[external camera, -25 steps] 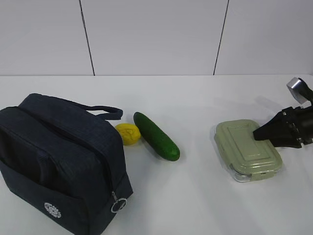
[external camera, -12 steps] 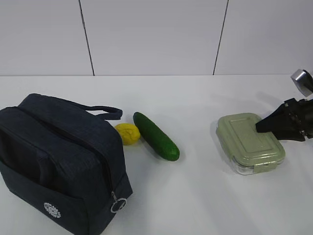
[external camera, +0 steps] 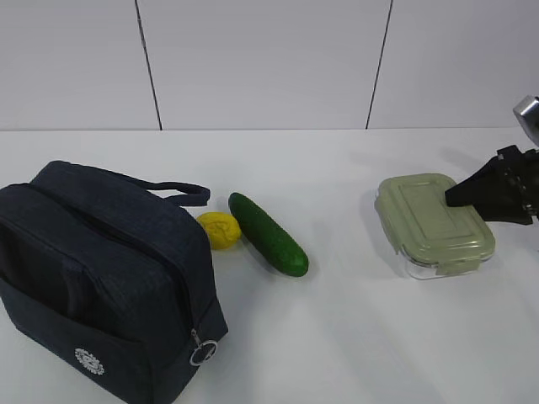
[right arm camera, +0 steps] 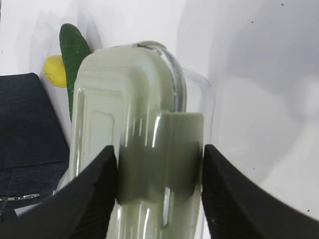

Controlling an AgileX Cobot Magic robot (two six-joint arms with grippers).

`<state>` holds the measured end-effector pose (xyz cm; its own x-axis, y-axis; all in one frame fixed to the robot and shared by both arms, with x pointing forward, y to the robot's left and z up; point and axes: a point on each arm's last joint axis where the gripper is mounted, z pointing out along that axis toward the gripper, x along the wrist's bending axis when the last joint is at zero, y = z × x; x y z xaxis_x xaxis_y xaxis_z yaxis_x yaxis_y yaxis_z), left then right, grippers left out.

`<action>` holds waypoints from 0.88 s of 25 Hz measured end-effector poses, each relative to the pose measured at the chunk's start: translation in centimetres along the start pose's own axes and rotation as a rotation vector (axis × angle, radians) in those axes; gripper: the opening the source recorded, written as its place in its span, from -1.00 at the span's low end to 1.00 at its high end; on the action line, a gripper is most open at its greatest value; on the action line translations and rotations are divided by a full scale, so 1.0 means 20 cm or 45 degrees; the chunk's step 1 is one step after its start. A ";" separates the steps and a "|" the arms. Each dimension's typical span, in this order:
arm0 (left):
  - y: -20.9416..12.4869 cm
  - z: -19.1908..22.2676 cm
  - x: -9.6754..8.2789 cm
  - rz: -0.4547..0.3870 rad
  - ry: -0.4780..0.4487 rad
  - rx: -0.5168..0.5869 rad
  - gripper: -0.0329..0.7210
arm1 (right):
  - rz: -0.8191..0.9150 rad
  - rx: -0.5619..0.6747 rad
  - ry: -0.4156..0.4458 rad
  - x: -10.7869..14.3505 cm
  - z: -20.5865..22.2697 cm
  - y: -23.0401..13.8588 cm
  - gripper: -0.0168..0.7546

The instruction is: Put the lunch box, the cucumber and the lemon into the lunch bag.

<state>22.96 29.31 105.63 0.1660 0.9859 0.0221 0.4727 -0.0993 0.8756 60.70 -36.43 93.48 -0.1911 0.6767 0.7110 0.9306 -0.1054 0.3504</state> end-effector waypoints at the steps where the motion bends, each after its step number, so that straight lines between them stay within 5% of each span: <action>1: 0.00 0.00 0.00 0.000 0.000 0.000 0.23 | 0.006 -0.001 0.000 0.00 0.00 0.00 0.07; 22: 0.00 0.00 0.00 0.000 0.000 0.000 0.23 | 0.045 -0.067 0.026 0.05 -0.03 0.03 0.07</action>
<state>22.96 29.31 105.63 0.1660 0.9859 0.0221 0.4727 -0.0993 0.8756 60.87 -36.29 94.73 -0.1653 0.6571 0.7355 0.9193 -0.1675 0.3562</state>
